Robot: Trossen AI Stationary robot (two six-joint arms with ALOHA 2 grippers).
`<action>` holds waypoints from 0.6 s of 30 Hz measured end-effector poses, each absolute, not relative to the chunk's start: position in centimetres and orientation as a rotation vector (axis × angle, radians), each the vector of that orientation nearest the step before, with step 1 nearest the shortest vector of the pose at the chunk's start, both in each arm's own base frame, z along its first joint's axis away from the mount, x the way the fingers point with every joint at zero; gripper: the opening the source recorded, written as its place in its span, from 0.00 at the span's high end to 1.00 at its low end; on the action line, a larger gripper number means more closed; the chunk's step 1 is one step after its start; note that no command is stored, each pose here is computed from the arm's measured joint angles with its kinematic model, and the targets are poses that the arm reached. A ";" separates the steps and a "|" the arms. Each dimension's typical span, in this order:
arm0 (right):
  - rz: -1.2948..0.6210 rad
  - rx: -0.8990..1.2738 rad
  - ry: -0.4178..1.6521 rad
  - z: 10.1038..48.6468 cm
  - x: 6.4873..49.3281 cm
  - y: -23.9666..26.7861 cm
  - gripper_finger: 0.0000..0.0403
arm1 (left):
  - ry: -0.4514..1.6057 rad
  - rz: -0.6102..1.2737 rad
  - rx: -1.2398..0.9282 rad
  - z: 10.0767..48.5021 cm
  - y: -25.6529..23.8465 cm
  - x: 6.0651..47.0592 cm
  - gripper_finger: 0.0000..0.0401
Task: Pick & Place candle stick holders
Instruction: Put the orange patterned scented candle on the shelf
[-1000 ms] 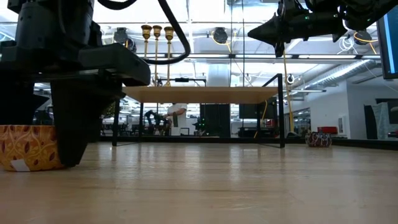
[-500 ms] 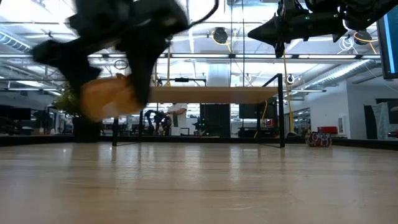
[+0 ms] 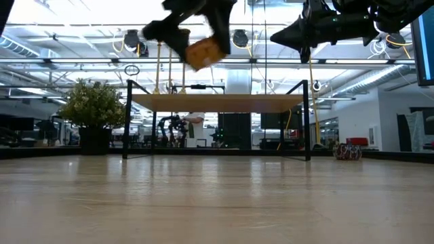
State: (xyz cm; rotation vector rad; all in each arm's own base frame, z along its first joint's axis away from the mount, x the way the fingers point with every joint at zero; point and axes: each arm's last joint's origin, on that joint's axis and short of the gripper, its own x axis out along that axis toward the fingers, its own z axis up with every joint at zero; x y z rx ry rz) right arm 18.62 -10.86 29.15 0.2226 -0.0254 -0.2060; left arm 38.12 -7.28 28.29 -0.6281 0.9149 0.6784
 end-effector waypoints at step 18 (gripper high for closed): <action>-0.215 0.231 0.066 28.2 18.6 -10.8 0.99 | 0.615 0.748 -0.317 36.6 3.4 40.1 0.27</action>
